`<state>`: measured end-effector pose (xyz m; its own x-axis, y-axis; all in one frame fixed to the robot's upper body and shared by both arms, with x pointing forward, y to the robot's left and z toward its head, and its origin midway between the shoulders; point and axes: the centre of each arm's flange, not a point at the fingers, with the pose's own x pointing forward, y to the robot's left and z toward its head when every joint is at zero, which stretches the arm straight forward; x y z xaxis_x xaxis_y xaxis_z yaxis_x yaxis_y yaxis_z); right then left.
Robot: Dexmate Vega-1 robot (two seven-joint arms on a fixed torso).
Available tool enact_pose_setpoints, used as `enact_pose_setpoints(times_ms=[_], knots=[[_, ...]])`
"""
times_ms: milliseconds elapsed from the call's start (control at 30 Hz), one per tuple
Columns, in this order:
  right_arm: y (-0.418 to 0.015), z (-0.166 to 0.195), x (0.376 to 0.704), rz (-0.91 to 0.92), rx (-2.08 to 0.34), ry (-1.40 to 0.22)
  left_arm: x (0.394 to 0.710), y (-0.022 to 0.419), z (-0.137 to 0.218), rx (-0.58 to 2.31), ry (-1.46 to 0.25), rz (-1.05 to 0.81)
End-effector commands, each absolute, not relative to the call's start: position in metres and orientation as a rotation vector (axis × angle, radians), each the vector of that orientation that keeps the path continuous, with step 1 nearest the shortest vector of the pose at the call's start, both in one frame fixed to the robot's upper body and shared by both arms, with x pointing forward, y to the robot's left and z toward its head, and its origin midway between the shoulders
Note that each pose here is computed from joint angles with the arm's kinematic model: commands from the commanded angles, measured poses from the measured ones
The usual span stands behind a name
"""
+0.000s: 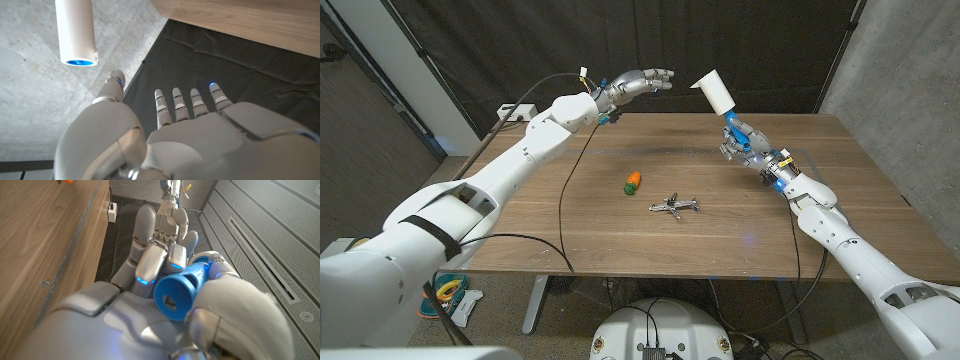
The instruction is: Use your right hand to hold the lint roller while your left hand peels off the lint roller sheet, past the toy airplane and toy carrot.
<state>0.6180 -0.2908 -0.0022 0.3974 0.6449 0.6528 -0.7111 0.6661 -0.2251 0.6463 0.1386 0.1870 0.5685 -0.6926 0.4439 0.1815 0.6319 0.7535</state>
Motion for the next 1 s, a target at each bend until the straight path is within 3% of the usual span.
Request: enact_pose_setpoints(times_ms=[33, 1000], knots=[[-0.294, -0.003, 0.619, 0.814, 0.143, -0.806, 0.626, 0.126, 0.193, 0.842, -0.847, -0.675], [-0.272, 0.006, 0.619, 0.897, 0.011, -0.765, 0.631, 0.099, 0.199, 0.776, -0.92, -0.672]])
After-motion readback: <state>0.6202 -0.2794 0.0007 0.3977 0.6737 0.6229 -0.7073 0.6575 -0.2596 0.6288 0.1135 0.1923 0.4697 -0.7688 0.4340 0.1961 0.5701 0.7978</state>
